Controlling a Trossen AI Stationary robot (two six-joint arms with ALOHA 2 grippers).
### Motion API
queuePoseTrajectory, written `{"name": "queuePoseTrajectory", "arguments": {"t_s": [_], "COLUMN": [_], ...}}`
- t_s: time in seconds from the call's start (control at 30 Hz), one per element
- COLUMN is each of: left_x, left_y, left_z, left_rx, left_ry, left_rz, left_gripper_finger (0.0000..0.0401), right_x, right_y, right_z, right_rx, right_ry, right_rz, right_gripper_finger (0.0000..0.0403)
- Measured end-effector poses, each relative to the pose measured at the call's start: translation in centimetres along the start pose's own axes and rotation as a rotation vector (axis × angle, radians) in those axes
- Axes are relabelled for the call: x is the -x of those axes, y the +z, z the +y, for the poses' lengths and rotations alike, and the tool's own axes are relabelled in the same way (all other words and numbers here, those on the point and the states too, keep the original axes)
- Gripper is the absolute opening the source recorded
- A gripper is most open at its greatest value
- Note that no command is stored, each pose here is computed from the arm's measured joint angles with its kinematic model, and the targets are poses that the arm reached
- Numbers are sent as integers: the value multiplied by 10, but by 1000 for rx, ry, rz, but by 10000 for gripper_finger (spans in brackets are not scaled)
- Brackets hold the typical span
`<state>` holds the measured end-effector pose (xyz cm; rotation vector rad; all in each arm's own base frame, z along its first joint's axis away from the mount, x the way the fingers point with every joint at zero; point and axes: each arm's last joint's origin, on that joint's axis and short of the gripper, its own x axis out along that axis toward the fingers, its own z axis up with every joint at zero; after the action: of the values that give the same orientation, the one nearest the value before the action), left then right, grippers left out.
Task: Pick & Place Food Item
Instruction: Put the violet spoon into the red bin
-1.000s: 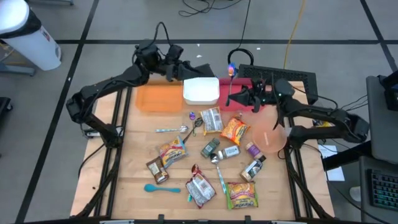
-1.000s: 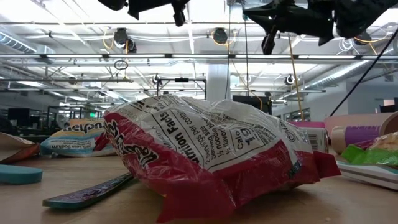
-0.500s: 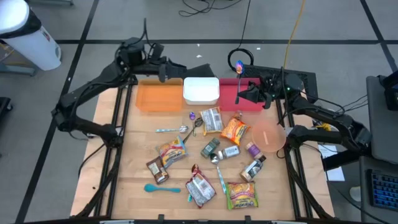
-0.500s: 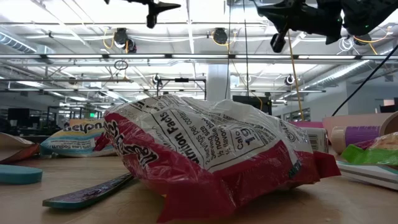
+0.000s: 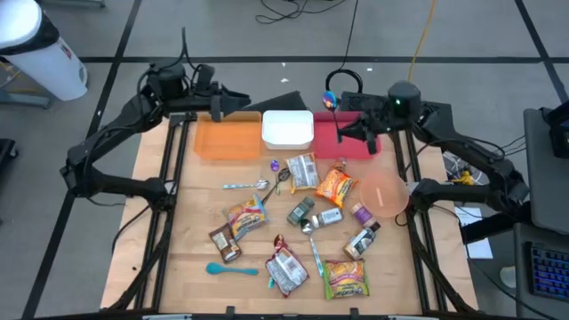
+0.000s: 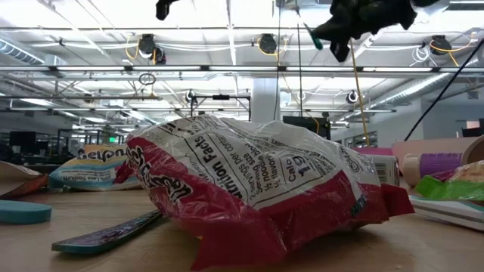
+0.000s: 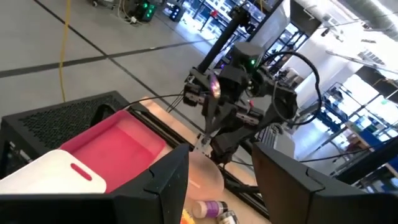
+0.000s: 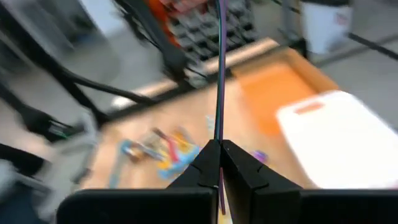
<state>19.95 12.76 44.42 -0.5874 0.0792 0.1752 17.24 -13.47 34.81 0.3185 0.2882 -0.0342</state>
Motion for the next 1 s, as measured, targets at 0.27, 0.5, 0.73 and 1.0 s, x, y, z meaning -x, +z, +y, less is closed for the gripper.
{"name": "queuePoseTrajectory", "arguments": {"t_s": [0.27, 0.5, 0.73, 1.0], "left_x": [2, 2, 17, 34], "left_y": [-3, -6, -3, 0], "left_z": [1, 3, 0, 2], "left_rx": [-97, -142, -210, -248], "left_ry": [24, 37, 1, 33], "left_rz": [24, 59, 47, 38], "left_gripper_finger": [184, 184, 184, 184], "right_x": [-8, -28, -52, -67], "right_y": [16, 17, 8, -1], "right_z": [-6, -10, -22, -36], "right_rx": [90, 128, 162, 103], "right_ry": [-228, -245, -324, -371], "right_rz": [163, 220, 294, 356], "right_gripper_finger": [0, 0, 0, 0]}}
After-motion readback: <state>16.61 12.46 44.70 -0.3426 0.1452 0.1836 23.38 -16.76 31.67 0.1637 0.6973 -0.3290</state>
